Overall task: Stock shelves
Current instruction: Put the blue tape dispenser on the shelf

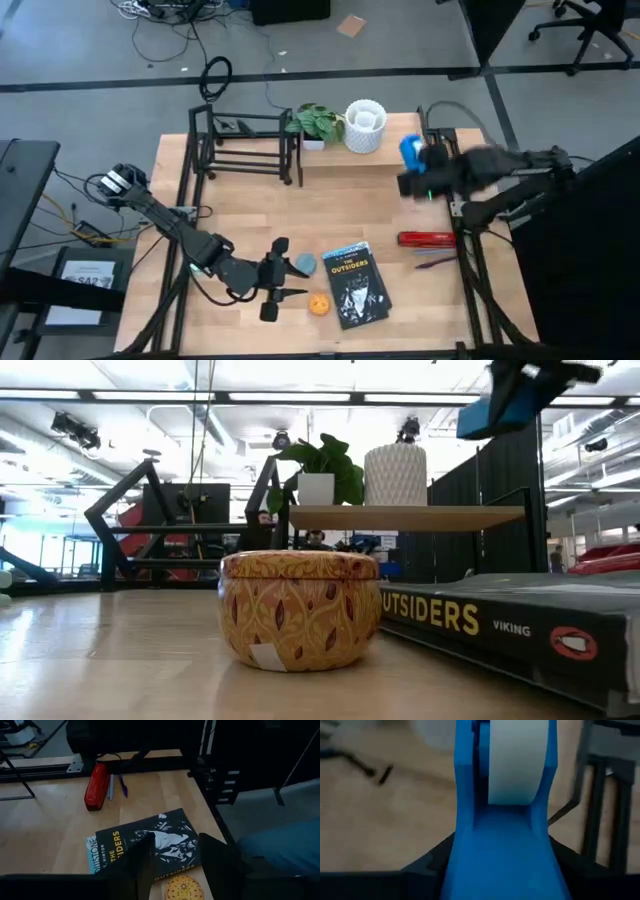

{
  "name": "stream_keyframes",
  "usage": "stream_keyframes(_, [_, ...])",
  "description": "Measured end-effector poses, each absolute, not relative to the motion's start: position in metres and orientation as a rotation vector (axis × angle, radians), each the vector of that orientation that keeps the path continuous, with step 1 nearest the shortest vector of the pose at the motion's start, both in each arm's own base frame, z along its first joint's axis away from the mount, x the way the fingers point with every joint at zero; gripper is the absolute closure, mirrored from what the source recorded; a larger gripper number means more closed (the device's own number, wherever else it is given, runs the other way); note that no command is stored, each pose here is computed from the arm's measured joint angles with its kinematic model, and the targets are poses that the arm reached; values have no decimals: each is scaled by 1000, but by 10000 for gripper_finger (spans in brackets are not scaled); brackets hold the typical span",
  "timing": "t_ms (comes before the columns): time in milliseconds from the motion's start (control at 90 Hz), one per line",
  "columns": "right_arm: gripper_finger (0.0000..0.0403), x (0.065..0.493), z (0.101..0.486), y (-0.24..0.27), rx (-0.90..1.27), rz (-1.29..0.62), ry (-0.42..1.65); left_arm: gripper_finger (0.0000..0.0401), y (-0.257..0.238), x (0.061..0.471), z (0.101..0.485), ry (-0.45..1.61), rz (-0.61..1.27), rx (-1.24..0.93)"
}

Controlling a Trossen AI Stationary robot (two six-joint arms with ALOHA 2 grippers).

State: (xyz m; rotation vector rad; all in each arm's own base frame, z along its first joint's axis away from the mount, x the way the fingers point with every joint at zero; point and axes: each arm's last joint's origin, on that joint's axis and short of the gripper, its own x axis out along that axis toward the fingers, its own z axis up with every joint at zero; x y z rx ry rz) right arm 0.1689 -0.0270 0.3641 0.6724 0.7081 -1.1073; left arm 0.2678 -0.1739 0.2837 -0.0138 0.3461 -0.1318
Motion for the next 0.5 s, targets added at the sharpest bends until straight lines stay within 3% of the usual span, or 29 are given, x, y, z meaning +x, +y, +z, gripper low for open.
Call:
stream_keyframes(233, [231,179,353,-92,740,-1093,784,270,-174,268,286,326,-137,-6])
stream_keyframes(500, [231,193,327,-129,740,-1151,946,270,-175,269,287,316,-138,-12])
